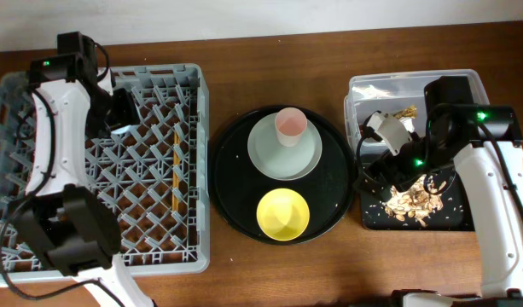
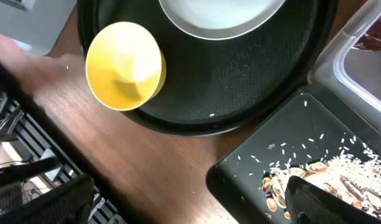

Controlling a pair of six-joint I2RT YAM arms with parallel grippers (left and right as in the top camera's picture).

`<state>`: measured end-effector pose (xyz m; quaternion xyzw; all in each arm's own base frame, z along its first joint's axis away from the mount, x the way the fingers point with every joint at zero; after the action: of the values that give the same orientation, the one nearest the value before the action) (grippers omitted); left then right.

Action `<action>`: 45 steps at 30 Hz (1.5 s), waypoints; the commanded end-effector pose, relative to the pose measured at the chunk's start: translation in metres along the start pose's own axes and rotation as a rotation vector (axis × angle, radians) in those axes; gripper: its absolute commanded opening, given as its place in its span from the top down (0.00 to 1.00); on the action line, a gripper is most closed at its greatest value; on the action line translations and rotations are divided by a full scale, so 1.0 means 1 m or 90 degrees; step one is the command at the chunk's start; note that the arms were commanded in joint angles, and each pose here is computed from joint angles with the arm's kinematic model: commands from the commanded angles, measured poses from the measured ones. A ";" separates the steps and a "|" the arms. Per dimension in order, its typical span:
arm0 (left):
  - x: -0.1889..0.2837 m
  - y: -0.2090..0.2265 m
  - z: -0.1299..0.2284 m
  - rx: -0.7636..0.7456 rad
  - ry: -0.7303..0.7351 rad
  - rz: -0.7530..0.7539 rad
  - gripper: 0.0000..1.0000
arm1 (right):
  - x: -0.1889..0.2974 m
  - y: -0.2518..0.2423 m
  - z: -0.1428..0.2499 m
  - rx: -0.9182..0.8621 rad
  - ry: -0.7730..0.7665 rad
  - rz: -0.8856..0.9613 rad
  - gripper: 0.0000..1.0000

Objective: Sort waste into correct bins and load items into the dishwasher rack
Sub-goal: 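Lower the blue cup into the dish rack with the left gripper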

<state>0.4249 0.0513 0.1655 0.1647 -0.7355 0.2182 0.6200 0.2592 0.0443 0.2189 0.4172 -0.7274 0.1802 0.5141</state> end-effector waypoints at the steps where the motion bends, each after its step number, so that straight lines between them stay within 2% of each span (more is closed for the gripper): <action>1: -0.012 -0.003 -0.002 0.006 0.015 0.002 0.74 | 0.000 -0.002 0.003 -0.003 0.010 0.006 0.01; 6: -0.028 -0.003 -0.006 0.007 0.023 -0.002 0.74 | 0.000 -0.002 0.003 -0.003 0.010 0.006 0.01; 7: -0.031 -0.003 -0.006 0.007 0.027 -0.004 0.64 | 0.000 -0.002 0.003 -0.003 0.010 0.006 0.01; 8: -0.032 -0.003 -0.006 0.007 0.028 -0.004 0.47 | 0.000 -0.002 0.003 -0.003 0.009 0.006 0.01; 9: -0.032 -0.003 -0.006 0.007 0.028 -0.005 0.39 | 0.000 -0.002 0.003 -0.003 0.009 0.006 0.01; 10: -0.031 -0.003 -0.006 0.007 0.028 -0.004 0.35 | 0.000 -0.002 0.003 -0.003 0.010 0.006 0.01; 11: -0.031 -0.003 -0.006 0.007 0.028 -0.004 0.26 | 0.000 -0.002 0.003 -0.003 0.010 0.006 0.01; 13: -0.030 -0.003 -0.006 0.007 0.027 -0.003 0.20 | 0.000 -0.002 0.003 -0.003 0.009 0.006 0.01; 14: -0.028 -0.004 -0.007 0.007 0.024 -0.002 0.13 | 0.000 -0.002 0.003 -0.003 0.009 0.006 0.01; 15: -0.026 -0.004 -0.008 0.007 0.022 -0.001 0.01 | 0.000 -0.002 0.003 -0.003 0.009 0.006 0.01; 20: -0.007 -0.015 -0.011 0.006 0.018 0.035 0.01 | 0.000 -0.002 0.003 -0.003 0.010 0.006 0.01; 23: 0.018 -0.035 -0.005 0.004 0.041 0.115 0.11 | 0.000 -0.002 0.003 -0.003 0.009 0.006 0.01; 27: 0.035 -0.054 0.010 -0.006 0.079 0.171 0.11 | 0.000 -0.002 0.003 -0.003 0.010 0.006 0.01; 28: 0.037 -0.063 0.017 -0.015 0.095 0.188 0.16 | 0.000 -0.002 0.003 -0.003 0.010 0.006 0.01; 30: 0.037 -0.078 0.031 -0.036 0.115 0.195 0.17 | 0.000 -0.002 0.003 -0.003 0.010 0.006 0.01; 40: 0.038 -0.141 0.103 -0.204 0.175 0.189 0.13 | 0.000 -0.002 0.003 -0.004 0.009 0.006 0.01; 41: 0.037 -0.144 0.105 -0.216 0.166 0.178 0.07 | 0.000 -0.002 0.003 -0.003 0.010 0.006 0.01; 43: 0.034 -0.142 0.102 -0.226 0.145 0.150 0.01 | 0.000 -0.002 0.003 -0.003 0.010 0.006 0.01; 45: 0.033 -0.139 0.101 -0.225 0.142 0.140 0.01 | 0.000 -0.009 -0.002 0.032 -0.004 0.025 0.02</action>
<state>0.4021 -0.1263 0.2013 -0.0657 -0.6892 0.1931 0.6953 0.2598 0.0427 0.2182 0.4140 -0.7270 0.1851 0.5155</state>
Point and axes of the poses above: each gripper's point midway between its finger pads, its own x axis back along the fingers, its own y axis along the line the jaws close on, z = x × y, the point moved 2 cm from there along x, back along the fingers, and after that the axes turned 15 degrees about x, right-handed, at the moved point
